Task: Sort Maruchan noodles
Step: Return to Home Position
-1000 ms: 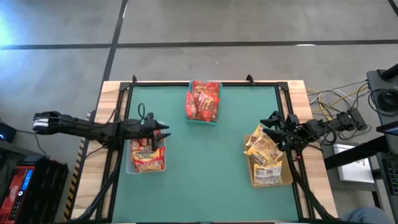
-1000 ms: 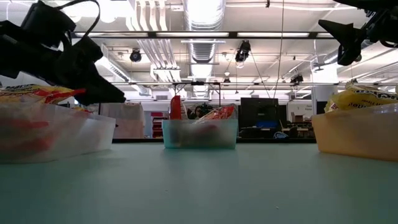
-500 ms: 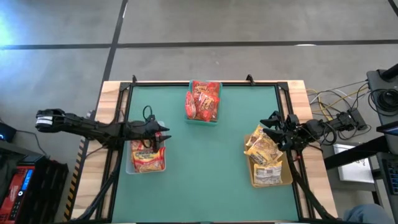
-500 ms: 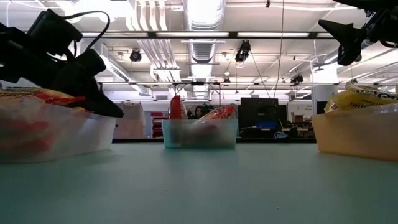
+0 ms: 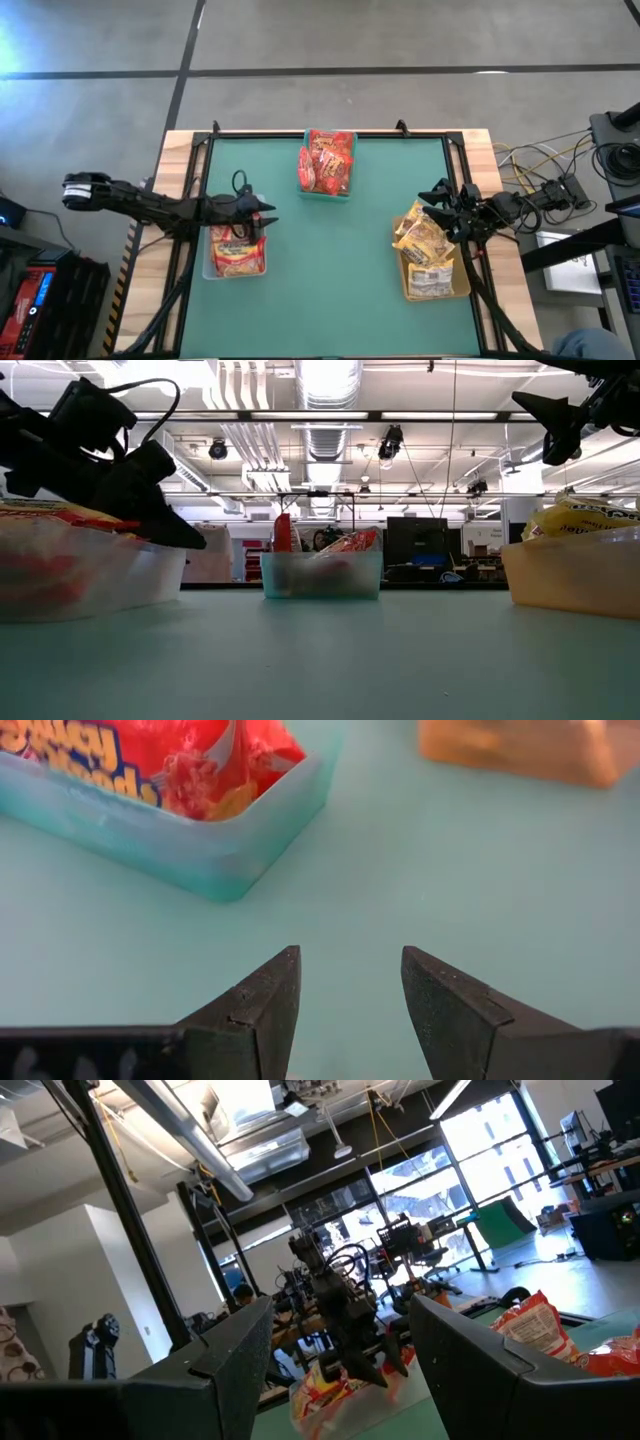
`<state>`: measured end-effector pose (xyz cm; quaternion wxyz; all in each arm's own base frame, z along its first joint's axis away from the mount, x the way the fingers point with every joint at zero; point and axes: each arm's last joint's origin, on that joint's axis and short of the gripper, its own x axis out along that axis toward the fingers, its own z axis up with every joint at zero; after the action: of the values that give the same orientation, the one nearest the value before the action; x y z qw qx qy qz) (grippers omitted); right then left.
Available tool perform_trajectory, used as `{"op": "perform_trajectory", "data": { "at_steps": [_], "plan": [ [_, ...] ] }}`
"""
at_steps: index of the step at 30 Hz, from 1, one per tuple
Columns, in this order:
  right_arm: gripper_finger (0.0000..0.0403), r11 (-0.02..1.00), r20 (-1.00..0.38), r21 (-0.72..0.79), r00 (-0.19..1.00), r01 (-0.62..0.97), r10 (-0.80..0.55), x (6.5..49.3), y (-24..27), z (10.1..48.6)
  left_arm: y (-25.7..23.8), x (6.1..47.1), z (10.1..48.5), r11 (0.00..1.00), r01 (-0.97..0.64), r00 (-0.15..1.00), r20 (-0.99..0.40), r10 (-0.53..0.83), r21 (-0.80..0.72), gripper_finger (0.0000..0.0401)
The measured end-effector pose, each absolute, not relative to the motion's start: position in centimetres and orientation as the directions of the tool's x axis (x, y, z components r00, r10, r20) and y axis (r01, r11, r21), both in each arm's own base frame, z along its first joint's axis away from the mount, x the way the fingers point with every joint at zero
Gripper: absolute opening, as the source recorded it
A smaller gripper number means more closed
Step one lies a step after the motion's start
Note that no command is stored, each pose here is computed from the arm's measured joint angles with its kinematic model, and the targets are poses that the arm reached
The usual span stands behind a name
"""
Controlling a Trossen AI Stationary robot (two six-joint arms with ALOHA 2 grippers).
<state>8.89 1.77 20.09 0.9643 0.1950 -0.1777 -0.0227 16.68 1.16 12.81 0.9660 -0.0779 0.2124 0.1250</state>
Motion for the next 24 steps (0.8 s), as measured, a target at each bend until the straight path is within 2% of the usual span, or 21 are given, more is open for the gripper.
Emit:
{"op": "perform_trajectory", "data": {
  "at_steps": [4, 24],
  "plan": [
    [0.0224, 0.923, 0.334, 0.384, 0.936, -0.026, -0.113, 8.89, 1.77, 20.1, 1.17, 16.89, 13.14, 0.957, -0.269, 0.897, -0.389, 0.208, -0.109, 0.0158],
    [0.0224, 0.923, 0.334, 0.384, 0.936, -0.026, -0.113, 8.89, 1.77, 20.08, 1.17, 16.92, 13.18, 0.957, -0.268, 0.899, -0.385, 0.208, -0.11, 0.0158]
  ]
}}
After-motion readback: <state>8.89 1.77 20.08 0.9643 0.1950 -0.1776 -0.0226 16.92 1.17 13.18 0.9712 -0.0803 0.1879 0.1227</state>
